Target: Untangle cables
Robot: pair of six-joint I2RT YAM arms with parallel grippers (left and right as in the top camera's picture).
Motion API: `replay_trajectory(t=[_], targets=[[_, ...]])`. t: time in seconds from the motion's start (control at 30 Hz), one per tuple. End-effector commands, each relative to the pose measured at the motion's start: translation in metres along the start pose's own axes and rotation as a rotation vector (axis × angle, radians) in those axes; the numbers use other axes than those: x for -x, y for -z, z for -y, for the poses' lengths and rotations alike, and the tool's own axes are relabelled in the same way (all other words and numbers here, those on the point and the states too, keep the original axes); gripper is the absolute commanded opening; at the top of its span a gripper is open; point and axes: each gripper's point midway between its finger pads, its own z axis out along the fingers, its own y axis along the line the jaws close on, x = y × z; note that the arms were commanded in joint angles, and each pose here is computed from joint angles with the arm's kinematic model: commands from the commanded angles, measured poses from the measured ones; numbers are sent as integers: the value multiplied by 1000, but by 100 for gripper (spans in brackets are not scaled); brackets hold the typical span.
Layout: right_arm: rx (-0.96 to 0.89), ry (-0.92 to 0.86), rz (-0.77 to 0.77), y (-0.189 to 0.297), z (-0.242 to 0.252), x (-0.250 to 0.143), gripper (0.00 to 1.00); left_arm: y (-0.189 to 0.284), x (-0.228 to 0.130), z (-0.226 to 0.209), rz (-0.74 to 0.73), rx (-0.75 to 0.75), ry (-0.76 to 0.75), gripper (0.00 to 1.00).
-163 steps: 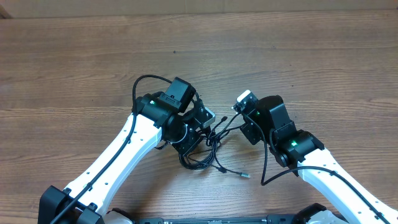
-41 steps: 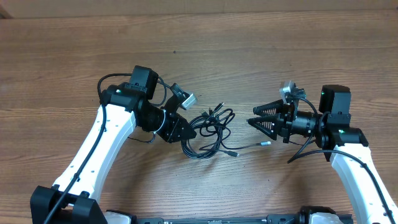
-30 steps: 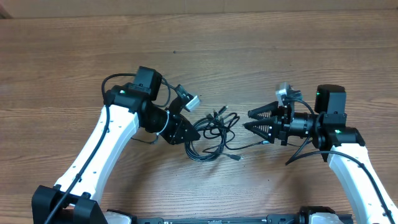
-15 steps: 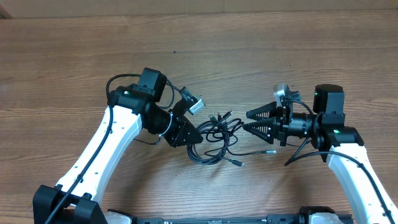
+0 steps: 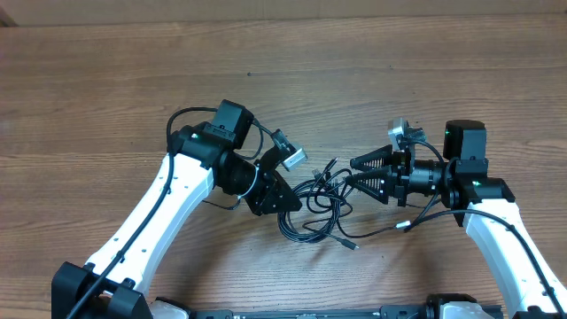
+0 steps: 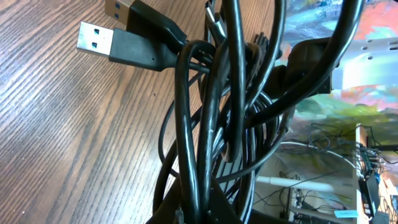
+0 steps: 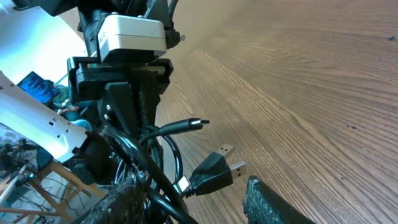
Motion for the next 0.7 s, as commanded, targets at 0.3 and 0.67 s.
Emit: replay_trajectory(t=[0.3, 0.67], targets=[[-13, 11, -4, -1, 2, 3, 52, 1, 4, -1, 7, 29, -58, 4], [-25, -10, -7, -1, 5, 2, 54, -7, 3, -5, -32, 83, -106, 4]])
